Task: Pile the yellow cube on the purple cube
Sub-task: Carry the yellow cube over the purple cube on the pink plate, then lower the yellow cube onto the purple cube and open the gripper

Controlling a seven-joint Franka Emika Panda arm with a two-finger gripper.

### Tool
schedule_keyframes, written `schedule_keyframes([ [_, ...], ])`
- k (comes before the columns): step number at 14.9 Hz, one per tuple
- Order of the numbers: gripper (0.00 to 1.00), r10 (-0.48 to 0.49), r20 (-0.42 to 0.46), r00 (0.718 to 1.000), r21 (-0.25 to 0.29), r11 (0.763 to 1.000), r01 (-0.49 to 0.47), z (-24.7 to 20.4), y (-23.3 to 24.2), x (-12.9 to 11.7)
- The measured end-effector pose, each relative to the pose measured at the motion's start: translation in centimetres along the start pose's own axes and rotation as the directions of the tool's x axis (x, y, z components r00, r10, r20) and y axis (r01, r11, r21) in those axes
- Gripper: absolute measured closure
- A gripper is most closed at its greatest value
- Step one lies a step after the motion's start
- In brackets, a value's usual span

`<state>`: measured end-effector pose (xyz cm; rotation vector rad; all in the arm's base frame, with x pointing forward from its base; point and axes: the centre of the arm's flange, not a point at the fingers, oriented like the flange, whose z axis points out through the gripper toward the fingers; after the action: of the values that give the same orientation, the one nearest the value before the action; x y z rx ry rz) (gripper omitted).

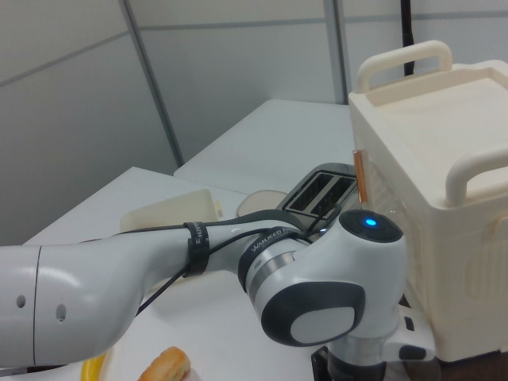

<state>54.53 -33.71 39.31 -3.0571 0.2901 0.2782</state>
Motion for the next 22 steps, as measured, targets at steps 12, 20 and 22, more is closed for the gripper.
schedule_keyframes([
  [12,0.41,-0.031,0.034,0.999,-0.015,0.999,0.032,1.1,-2.3,0.5],
  [20,0.00,-0.040,0.049,0.998,-0.012,0.999,0.041,1.5,-2.8,0.4],
  [22,0.00,-0.040,0.057,0.998,-0.008,0.999,0.041,1.0,-2.9,0.2],
])
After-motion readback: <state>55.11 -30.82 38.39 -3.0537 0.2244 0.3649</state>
